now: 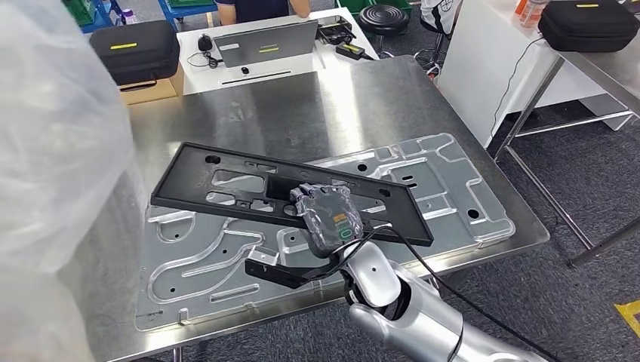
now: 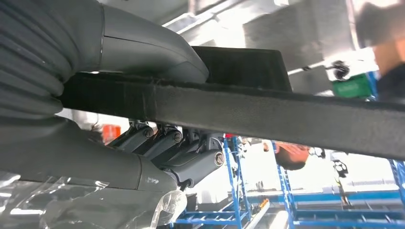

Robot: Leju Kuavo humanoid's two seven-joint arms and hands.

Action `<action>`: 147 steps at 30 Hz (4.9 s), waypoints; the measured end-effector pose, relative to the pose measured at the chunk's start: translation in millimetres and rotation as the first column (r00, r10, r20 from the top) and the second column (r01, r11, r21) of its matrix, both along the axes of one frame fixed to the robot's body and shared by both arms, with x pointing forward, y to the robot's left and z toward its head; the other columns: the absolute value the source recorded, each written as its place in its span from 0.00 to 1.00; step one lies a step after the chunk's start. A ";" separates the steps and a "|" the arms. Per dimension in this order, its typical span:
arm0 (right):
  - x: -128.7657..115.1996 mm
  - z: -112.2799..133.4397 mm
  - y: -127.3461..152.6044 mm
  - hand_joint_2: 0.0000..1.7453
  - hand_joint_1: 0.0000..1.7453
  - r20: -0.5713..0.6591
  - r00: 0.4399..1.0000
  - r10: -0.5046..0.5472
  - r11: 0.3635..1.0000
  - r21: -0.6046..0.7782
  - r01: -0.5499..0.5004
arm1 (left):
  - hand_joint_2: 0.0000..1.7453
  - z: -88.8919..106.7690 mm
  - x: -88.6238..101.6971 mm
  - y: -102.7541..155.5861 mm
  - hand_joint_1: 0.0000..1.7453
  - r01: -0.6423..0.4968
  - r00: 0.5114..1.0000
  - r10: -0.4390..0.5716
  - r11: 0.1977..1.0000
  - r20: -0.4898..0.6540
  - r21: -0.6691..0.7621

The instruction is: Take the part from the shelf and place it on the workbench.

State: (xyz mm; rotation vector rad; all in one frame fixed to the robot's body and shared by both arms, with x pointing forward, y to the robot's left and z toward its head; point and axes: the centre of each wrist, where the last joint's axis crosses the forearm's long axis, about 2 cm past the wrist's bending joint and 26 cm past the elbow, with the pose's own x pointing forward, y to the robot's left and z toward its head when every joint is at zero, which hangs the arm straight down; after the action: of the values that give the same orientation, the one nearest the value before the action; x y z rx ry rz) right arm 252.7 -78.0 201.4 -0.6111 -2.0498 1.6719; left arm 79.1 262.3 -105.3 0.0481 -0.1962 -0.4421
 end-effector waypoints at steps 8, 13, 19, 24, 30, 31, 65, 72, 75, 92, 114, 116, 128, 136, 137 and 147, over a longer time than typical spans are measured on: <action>9.5 -9.1 -21.1 1.00 1.00 -0.006 0.998 -0.062 0.992 -0.113 0.061 | 1.00 -0.4 -2.2 0.4 0.00 -0.007 1.000 0.007 1.000 -0.002 -0.004; 13.4 -14.2 -32.1 1.00 1.00 -0.012 0.996 -0.084 0.982 -0.172 0.081 | 1.00 -0.8 -3.8 2.7 0.00 -0.013 1.000 0.013 1.000 -0.006 -0.001; 15.1 -17.2 -38.5 1.00 1.00 -0.010 0.995 -0.094 0.976 -0.198 0.090 | 1.00 -1.3 -6.1 5.1 0.00 -0.015 1.000 0.015 1.000 -0.010 0.003; 15.5 -18.0 -40.3 1.00 1.00 -0.011 0.996 -0.091 0.975 -0.205 0.087 | 1.00 -1.4 -6.4 6.2 0.00 -0.012 1.000 0.012 1.000 -0.009 0.009; 15.2 -18.7 -40.7 0.25 0.25 -0.014 0.997 -0.082 0.976 -0.205 0.078 | 1.00 -1.6 -7.0 7.8 0.00 0.006 1.000 -0.006 1.000 0.000 0.030; 15.1 -18.8 -40.7 0.00 0.00 -0.014 0.997 -0.082 0.976 -0.205 0.077 | 1.00 -1.6 -7.1 8.0 0.00 0.009 1.000 -0.009 0.999 0.001 0.033; 10.8 -23.4 -40.6 0.00 0.00 -0.039 0.996 -0.075 0.979 -0.193 0.066 | 1.00 -2.3 -9.1 17.6 0.00 0.013 1.000 -0.012 0.999 -0.017 0.040; 10.2 -24.1 -40.6 0.00 0.00 -0.045 0.996 -0.075 0.980 -0.190 0.065 | 0.00 -2.3 -9.2 17.5 0.00 0.015 1.000 -0.015 0.999 -0.010 0.035; 10.2 -24.0 -40.7 0.00 0.00 -0.045 0.996 -0.077 0.980 -0.186 0.067 | 0.00 -2.3 -9.3 17.5 0.00 0.020 1.000 -0.020 0.999 0.003 0.025; 11.3 -19.7 -41.3 0.00 0.00 -0.037 0.996 -0.082 0.982 -0.171 0.075 | 0.00 -2.3 -9.2 16.8 0.00 0.035 0.999 -0.035 0.999 0.018 0.005; 10.4 -17.2 -42.9 0.00 0.00 -0.031 0.996 -0.088 0.984 -0.160 0.082 | 0.00 -0.2 2.1 12.7 0.00 0.042 0.998 -0.042 0.999 0.039 -0.002; 10.4 -16.4 -42.8 0.00 0.00 -0.027 0.996 -0.088 0.984 -0.159 0.082 | 0.00 0.3 4.4 11.4 0.00 0.042 0.998 -0.042 0.999 0.042 -0.004; 9.5 -17.1 -44.0 0.00 0.00 -0.032 0.995 -0.094 0.982 -0.166 0.088 | 0.00 1.4 7.2 -0.2 0.00 0.045 0.998 -0.044 0.999 0.047 -0.025; 9.4 -17.2 -44.3 0.00 0.00 -0.039 0.994 -0.100 0.982 -0.165 0.093 | 0.00 1.4 6.9 -1.8 0.00 0.045 0.998 -0.044 0.999 0.048 -0.026; 9.4 -17.3 -44.4 0.00 0.00 -0.039 0.994 -0.101 0.982 -0.165 0.093 | 0.00 1.5 7.1 -2.2 0.00 0.045 0.998 -0.044 0.999 0.048 -0.026; 9.9 -17.3 -46.1 0.00 0.00 -0.039 0.994 -0.106 0.981 -0.165 0.098 | 0.00 2.1 9.5 -4.5 0.00 0.047 0.998 -0.045 0.998 0.053 -0.030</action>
State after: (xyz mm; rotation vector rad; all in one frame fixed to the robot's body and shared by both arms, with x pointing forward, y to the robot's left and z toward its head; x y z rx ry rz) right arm 262.6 -124.1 184.0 -0.7104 -1.8286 1.7877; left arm 88.6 257.8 -103.2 0.0249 -0.2560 -0.4840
